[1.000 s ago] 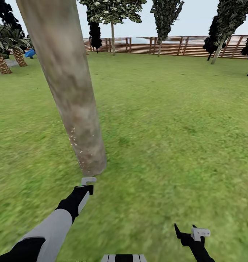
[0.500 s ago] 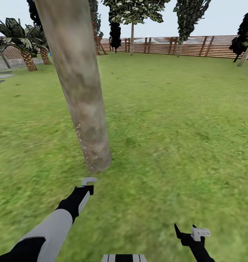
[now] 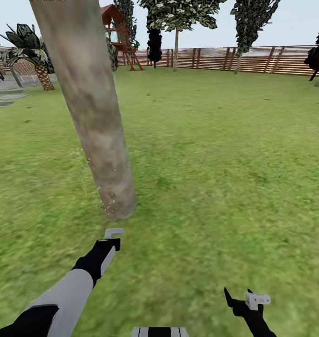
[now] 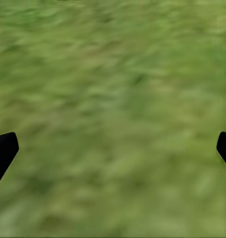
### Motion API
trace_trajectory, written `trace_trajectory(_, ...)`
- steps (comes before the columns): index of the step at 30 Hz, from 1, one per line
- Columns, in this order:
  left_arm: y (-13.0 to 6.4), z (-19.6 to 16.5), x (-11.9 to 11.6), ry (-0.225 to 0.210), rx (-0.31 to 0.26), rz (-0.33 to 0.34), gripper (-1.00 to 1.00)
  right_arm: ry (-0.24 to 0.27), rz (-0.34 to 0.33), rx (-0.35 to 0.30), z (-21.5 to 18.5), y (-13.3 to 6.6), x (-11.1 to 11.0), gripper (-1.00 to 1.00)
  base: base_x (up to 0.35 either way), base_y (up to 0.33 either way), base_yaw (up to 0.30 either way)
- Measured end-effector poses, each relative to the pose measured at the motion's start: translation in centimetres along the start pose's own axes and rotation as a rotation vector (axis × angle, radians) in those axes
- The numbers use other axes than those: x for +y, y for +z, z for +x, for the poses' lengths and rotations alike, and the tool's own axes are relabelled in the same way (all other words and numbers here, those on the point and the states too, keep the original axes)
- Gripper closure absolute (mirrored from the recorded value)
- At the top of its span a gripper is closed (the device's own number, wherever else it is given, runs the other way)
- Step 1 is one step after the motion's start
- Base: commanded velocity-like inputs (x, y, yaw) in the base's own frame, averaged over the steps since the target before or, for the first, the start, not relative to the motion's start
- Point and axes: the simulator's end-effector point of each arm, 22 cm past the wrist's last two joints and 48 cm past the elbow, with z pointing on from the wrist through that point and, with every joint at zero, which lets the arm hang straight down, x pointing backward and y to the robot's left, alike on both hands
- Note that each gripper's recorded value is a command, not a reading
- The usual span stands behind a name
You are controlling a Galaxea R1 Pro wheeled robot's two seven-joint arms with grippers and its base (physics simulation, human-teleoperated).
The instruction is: In the garden, pick up the pesticide atomizer on the floor and spray pesticide onto both trees until each tree trunk is fully covered.
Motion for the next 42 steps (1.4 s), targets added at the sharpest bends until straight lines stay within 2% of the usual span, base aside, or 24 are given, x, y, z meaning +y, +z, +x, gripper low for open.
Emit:
trace_trajectory(10, 0.01, 0.00, 0.05, 0.000, 0.000, -0.001, 1.00, 0.000, 0.001, 0.000, 0.00, 0.00, -0.02, -1.00, 0.012, -0.277, 0.266)
trace_trajectory(23, 0.06, 0.07, 0.05, 0.000, 0.001, -0.001, 1.00, 0.000, 0.002, 0.001, 0.07, 0.00, -0.04, -1.00, 0.133, -0.276, 0.056)
trace_trajectory(42, 0.11, 0.08, 0.17, -0.001, 0.002, -0.002, 1.00, 0.000, 0.002, 0.002, 0.11, 0.00, -0.04, -1.00, 0.087, -0.249, 0.269)
